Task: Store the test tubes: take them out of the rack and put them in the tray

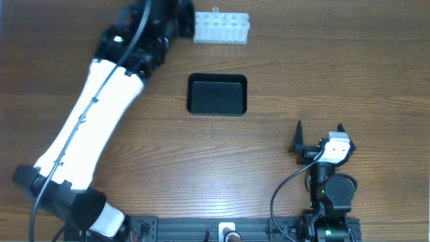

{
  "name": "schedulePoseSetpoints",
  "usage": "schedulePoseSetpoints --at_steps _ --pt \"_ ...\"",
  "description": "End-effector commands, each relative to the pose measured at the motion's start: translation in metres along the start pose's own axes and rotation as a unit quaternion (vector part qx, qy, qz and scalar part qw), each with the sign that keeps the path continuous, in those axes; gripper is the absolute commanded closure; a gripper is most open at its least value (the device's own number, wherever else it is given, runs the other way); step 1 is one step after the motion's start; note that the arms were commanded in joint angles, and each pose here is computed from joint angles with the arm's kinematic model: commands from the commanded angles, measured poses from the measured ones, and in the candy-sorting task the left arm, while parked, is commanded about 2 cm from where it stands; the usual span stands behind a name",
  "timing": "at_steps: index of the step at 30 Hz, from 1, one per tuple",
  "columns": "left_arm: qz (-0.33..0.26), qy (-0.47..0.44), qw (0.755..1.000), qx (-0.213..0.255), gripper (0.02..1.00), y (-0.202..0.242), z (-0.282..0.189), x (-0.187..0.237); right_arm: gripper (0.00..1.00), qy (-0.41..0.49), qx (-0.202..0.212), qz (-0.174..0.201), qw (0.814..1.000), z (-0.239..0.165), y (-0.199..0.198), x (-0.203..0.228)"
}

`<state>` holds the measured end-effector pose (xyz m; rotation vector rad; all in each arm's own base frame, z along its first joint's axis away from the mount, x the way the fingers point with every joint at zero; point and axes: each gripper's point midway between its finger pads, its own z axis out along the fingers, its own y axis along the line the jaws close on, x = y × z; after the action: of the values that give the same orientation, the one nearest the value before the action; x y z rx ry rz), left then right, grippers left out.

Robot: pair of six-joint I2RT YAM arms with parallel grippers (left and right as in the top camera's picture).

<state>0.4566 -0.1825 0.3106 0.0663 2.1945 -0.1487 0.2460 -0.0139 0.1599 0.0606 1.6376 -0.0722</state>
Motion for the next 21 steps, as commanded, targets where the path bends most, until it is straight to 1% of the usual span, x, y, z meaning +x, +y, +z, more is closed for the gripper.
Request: schedulePoseSetpoints --at_steps 1,4,8,21 --pt "-0.05 0.082 0.995 -0.023 0.882 -0.007 0.039 0.076 0.007 0.0 0.001 0.002 1.0 0.0 -0.001 0.002" --pt "-0.062 0.108 0.992 -0.026 0.866 -0.01 0.059 0.114 0.009 0.0 0.001 0.002 1.0 0.0 -0.001 0.002" --pt "-0.061 0.143 0.988 -0.017 0.871 -0.014 0.079 0.148 0.007 0.0 0.001 0.002 1.0 0.0 -0.001 0.002" --pt "-0.034 0.202 0.978 -0.033 0.869 -0.021 0.111 0.2 0.007 0.0 0.001 0.002 1.0 0.0 -0.001 0.002"
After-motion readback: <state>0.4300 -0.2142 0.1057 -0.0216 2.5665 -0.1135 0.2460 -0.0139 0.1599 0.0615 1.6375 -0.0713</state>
